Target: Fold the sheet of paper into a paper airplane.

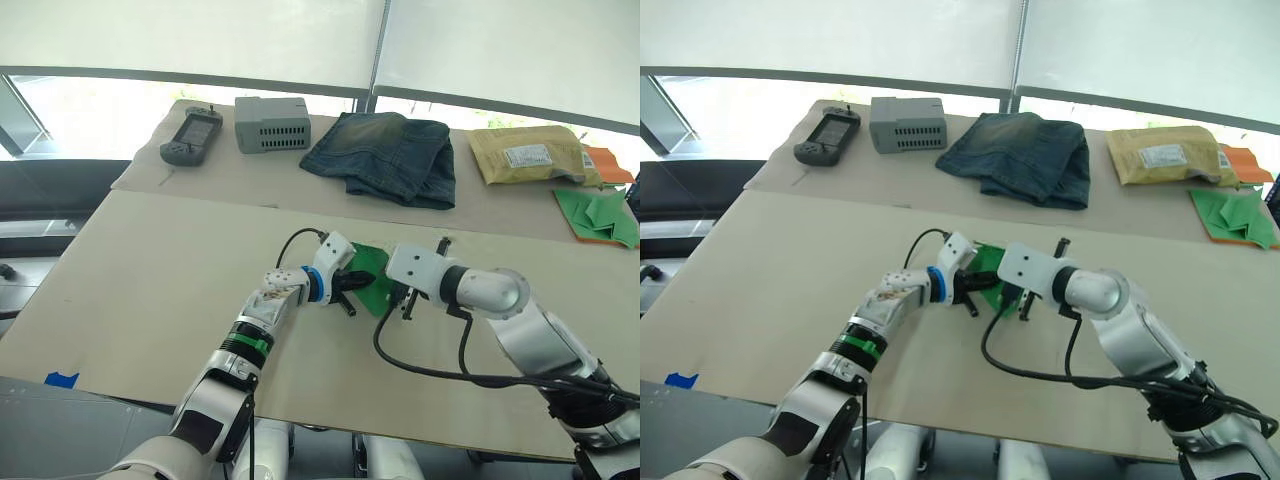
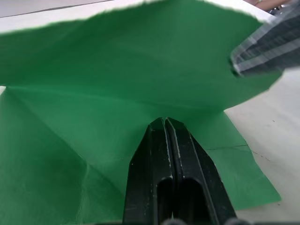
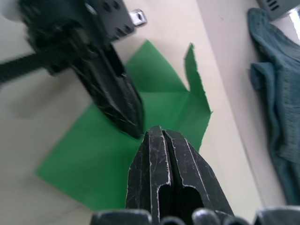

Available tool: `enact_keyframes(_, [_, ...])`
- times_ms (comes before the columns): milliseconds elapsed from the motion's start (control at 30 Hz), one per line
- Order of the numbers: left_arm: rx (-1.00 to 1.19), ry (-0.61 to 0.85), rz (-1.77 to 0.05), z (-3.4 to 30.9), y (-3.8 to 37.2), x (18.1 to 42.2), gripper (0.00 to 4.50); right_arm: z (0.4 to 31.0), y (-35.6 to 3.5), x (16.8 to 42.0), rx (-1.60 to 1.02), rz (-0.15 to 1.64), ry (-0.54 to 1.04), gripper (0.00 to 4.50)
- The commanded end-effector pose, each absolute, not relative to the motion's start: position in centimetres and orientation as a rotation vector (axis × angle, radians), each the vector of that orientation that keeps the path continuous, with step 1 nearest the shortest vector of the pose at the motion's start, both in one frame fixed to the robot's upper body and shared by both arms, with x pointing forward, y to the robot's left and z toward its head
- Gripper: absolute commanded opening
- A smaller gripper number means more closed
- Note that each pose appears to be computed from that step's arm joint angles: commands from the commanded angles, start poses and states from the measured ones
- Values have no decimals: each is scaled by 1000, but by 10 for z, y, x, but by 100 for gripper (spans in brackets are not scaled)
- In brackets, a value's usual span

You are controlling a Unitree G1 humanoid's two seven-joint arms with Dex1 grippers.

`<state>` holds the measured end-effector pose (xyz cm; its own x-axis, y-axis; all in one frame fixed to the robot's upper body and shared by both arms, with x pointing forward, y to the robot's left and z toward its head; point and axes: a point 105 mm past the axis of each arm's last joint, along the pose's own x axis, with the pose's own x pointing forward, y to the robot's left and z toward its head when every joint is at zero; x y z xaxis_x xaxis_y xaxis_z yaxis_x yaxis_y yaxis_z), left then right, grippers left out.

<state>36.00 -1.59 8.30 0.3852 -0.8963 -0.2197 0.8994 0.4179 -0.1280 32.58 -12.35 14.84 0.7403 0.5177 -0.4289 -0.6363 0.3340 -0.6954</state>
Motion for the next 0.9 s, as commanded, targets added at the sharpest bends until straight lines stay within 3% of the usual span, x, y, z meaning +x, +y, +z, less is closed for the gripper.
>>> enact_keyframes(33, [54,135,-1200,119,-30,358,6,159,-134,341,-1031,681,100,0])
enact_keyframes(500, [47,124,-1135,123,-12,360,6,107,-149,362,-1012,703,273,0])
enact_keyframes(800, [46,126,-1077,121,5,365,6,90,-142,353,-947,760,366,0])
enact_keyframes(900, [12,122,-1057,126,13,366,6,103,-138,353,-918,754,313,0])
